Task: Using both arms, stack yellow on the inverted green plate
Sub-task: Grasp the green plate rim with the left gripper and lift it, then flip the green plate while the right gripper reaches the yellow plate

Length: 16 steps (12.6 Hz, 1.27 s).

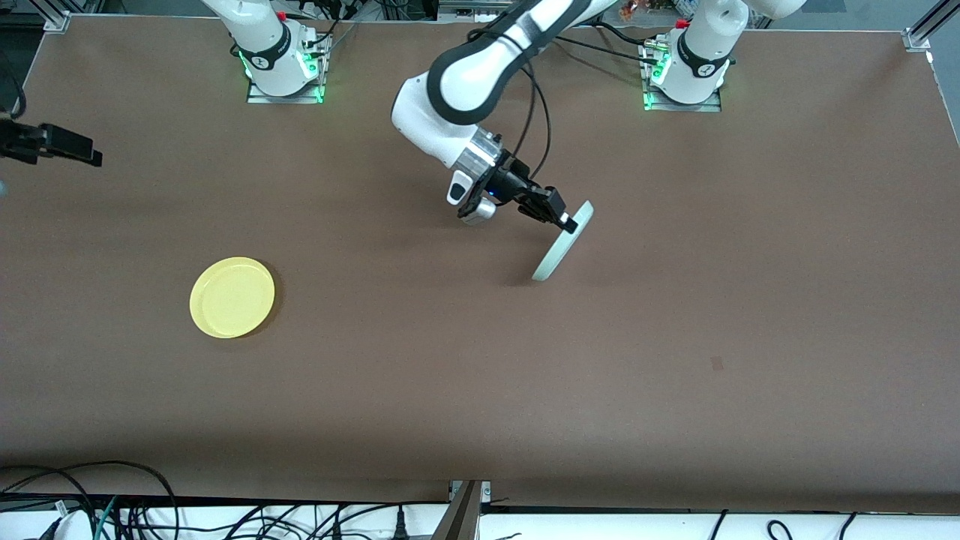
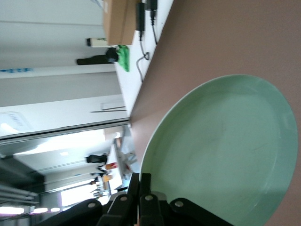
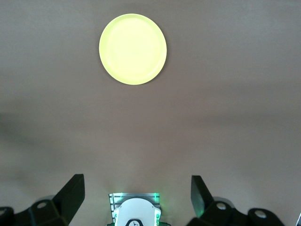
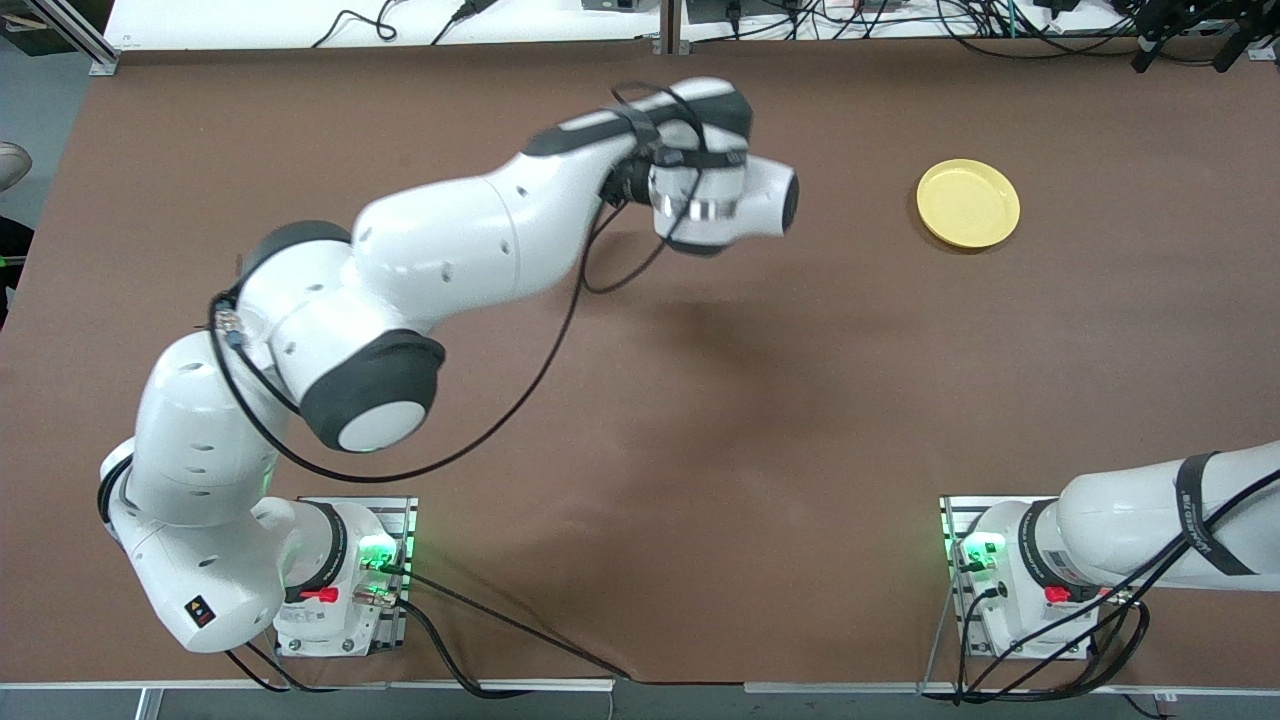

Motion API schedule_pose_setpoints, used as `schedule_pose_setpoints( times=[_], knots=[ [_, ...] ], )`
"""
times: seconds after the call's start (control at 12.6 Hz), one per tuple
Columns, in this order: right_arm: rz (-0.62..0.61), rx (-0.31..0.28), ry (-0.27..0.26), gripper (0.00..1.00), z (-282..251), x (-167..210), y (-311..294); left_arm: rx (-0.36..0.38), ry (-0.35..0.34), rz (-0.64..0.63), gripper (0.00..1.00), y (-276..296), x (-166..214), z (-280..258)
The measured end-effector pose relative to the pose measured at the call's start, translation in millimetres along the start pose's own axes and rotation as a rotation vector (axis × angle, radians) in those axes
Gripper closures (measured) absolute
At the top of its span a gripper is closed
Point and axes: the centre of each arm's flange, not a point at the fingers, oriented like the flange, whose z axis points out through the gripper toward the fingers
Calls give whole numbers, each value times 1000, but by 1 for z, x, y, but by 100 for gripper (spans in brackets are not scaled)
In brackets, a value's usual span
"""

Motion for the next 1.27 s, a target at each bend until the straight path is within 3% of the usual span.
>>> schedule_pose_setpoints(
  times=[0.16,0.32,0.63,0.87,1.27],
  knots=[
    [24,7,-37,0,29,23,15,97,18,-26,98,49,-10,-12],
    [41,9,-49,0,61,51,28,135,30,-49,98,75,-11,-21],
    [41,9,-76,0,130,100,33,117,43,-121,98,84,5,-29],
    [46,43,-73,0,198,141,33,118,48,-164,98,102,6,-28],
    [58,46,-9,0,306,175,34,133,66,-185,98,117,-3,-42]
  ],
)
